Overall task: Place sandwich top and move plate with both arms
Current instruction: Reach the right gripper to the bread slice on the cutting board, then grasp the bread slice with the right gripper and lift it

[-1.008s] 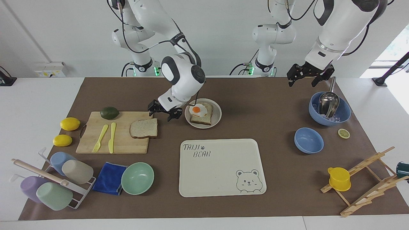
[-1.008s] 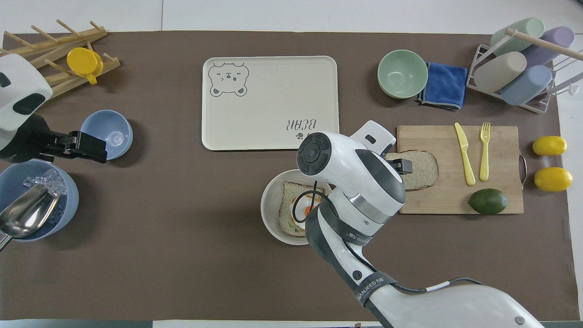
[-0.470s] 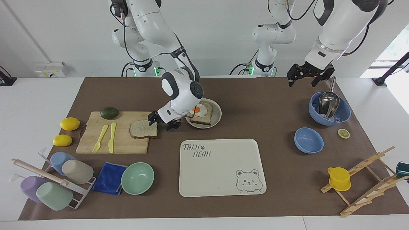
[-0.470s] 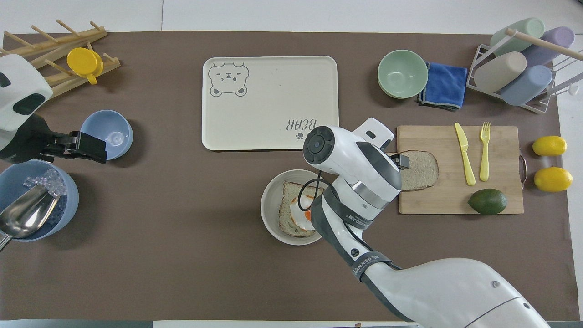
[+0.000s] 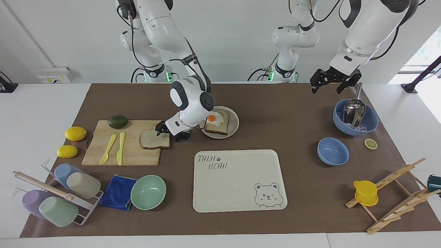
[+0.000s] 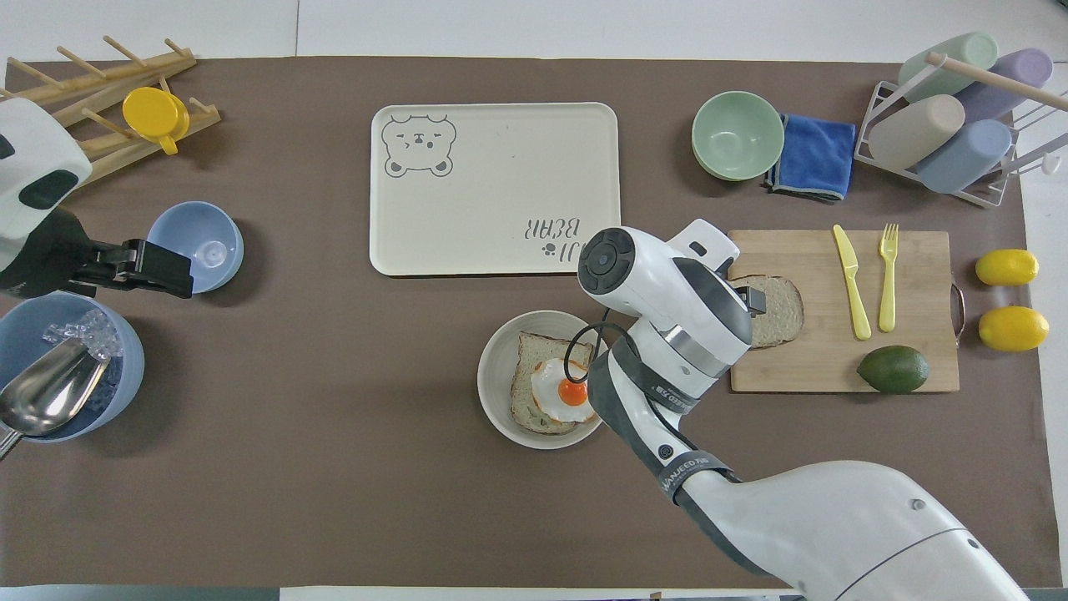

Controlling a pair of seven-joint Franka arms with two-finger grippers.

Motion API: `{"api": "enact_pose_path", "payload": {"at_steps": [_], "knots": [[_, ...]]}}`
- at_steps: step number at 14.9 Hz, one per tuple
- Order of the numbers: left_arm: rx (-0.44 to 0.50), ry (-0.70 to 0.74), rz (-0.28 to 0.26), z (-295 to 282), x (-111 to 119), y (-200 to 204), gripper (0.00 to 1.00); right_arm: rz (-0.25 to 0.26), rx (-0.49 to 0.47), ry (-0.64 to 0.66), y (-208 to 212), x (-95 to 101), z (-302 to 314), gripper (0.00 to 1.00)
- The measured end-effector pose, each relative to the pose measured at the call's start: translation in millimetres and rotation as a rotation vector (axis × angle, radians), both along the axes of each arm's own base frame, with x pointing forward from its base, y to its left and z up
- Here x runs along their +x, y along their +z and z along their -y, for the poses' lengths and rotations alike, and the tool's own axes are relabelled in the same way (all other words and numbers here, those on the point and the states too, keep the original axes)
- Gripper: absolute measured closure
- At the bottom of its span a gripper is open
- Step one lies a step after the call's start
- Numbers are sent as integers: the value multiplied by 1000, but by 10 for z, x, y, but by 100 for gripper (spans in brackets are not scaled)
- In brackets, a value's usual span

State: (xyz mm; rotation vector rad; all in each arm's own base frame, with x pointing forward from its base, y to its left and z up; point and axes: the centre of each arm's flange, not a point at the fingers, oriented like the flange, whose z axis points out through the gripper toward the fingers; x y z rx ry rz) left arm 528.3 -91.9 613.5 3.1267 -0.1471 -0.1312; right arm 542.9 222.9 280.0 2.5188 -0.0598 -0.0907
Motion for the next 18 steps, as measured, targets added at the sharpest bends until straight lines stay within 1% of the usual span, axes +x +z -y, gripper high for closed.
{"api": "enact_pose_path", "payload": {"at_steps": [2, 3, 4, 6, 7, 8, 9, 13, 14, 16, 18], "knots": [[0, 1, 0, -3, 1, 0, 0, -6, 0, 3, -45, -28, 9, 3], [0, 1, 0, -4, 1, 0, 0, -7, 2, 7, -75, -44, 12, 7], [0, 1, 0, -5, 1, 0, 0, -6, 4, 10, -86, -50, 14, 9], [0, 1, 0, -6, 1, 0, 0, -9, 2, 8, -98, -61, 33, 27], [0, 1, 0, -7, 1, 0, 0, -11, 2, 6, -105, -64, 48, 27], [0, 1, 0, -8, 2, 0, 0, -14, 0, 5, -114, -72, 62, 30], [0, 1, 0, -8, 2, 0, 0, -15, -5, 6, -113, -76, 76, 44], [0, 2, 0, -12, 2, 0, 0, -14, -29, 13, -22, -96, 96, 83], [0, 3, 0, -14, 3, 0, 0, -18, -33, 17, -11, -115, 63, 85], [0, 4, 1, -19, 4, 1, 0, -46, -65, 34, 67, -218, -139, 85], [-1, 4, 5, -22, 9, 4, 0, -74, -133, 31, 369, -322, -443, 86]]}}
